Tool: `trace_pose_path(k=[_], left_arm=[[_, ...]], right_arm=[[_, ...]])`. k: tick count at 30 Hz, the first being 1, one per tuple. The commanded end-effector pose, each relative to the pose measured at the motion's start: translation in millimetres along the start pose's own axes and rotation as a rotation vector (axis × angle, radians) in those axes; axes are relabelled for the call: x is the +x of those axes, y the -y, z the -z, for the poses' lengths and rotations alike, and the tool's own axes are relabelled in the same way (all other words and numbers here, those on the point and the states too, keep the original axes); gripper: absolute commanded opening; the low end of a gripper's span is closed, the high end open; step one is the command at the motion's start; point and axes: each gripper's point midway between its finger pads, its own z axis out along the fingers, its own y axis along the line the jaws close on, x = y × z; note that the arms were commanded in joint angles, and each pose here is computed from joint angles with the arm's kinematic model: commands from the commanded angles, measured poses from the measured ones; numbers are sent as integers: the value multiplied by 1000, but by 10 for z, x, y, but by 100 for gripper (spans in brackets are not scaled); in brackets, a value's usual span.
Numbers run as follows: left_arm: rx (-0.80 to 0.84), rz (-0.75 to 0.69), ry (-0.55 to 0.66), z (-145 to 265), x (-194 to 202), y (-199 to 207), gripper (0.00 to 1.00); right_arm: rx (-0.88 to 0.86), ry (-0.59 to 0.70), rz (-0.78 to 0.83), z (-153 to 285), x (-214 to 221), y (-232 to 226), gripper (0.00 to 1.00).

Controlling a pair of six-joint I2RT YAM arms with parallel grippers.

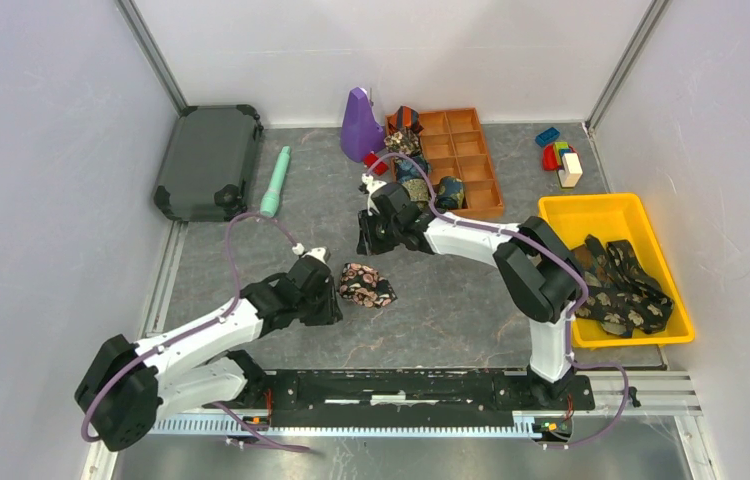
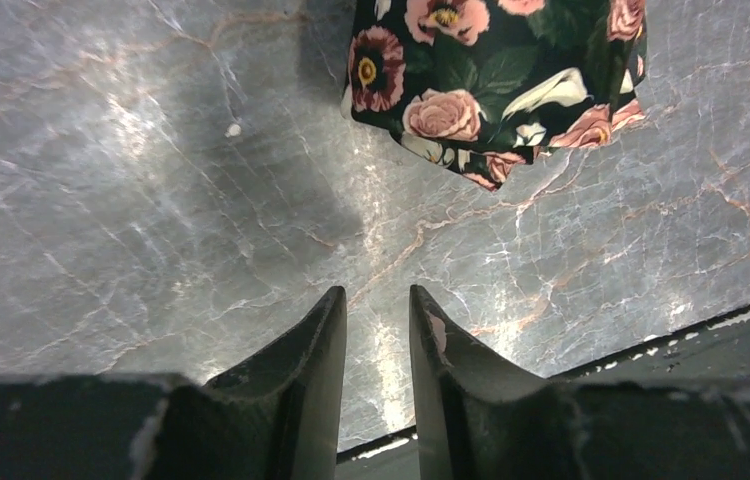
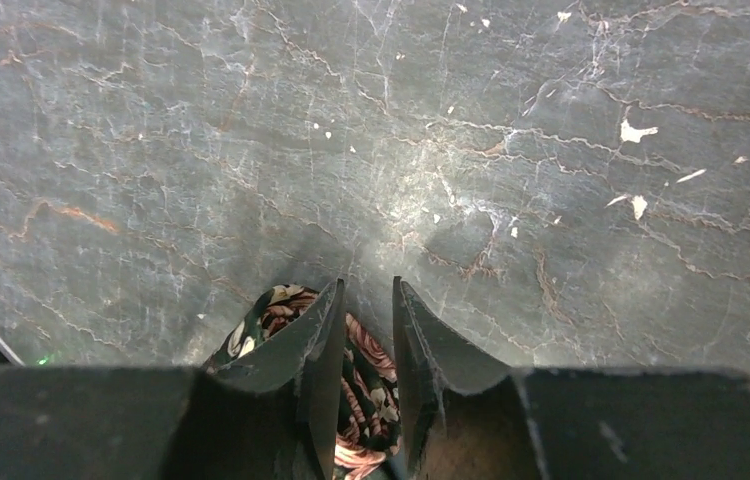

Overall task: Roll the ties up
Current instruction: Roll the tie at the center of the board.

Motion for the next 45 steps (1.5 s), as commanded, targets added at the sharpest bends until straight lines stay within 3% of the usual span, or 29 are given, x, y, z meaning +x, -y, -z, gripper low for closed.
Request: trace_pose_path(k=[1, 17, 45], left_arm=[[91, 82, 22, -110, -47, 233, 35], [63, 92, 85, -323, -281, 441, 34], [-66, 179, 354, -350, -586, 427, 34]], right_arm=[[-3, 16, 47, -30, -153, -27, 30], [-45, -65, 42, -98, 236, 12, 27], [-67, -101, -23, 14, 656, -32, 25]])
